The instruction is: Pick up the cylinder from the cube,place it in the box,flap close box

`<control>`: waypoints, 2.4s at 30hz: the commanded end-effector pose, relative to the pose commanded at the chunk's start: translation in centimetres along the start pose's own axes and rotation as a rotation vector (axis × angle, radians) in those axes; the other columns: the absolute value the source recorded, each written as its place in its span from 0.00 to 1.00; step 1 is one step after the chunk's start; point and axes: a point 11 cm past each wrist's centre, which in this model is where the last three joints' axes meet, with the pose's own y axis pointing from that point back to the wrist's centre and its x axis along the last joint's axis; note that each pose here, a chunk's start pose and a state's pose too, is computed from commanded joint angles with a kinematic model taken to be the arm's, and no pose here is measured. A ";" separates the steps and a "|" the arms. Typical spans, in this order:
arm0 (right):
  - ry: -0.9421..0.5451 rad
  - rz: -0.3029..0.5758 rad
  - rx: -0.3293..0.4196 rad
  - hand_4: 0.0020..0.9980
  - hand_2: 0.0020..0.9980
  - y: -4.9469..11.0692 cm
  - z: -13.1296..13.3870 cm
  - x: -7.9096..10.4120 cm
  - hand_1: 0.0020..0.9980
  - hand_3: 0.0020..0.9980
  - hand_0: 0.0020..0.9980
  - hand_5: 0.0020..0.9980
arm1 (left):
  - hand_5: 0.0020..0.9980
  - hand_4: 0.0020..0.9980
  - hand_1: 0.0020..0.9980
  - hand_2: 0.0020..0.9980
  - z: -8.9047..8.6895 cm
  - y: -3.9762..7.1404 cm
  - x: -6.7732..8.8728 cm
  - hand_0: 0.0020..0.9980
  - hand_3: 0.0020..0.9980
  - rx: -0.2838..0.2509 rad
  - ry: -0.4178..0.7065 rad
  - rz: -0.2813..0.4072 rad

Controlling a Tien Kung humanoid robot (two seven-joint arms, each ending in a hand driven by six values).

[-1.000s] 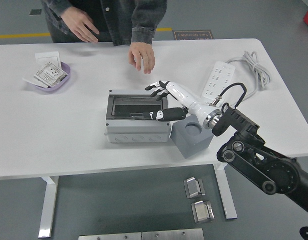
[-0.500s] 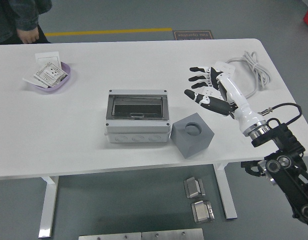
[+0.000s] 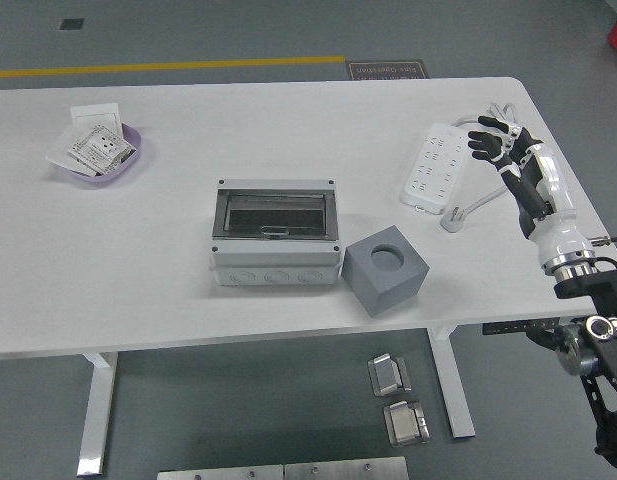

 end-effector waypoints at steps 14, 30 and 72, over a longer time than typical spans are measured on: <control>-0.202 0.078 -0.017 1.00 0.88 1.0 1.0 1.5 0.82 0.81 0.83 0.87 | 0.50 0.77 0.76 0.71 -1.2 -0.3 -0.7 0.74 0.80 0.024 0.003 -0.011; -0.349 0.066 -0.031 1.00 0.85 1.1 2.0 0.6 0.80 0.88 0.83 0.89 | 0.50 0.77 0.76 0.71 -1.0 -0.3 -0.6 0.74 0.80 0.014 0.007 -0.004; -0.208 0.094 -0.108 1.00 0.81 1.1 2.6 0.8 0.79 1.00 0.84 0.74 | 0.50 0.77 0.76 0.72 -0.5 -0.1 -0.8 0.74 0.81 0.015 -0.010 -0.027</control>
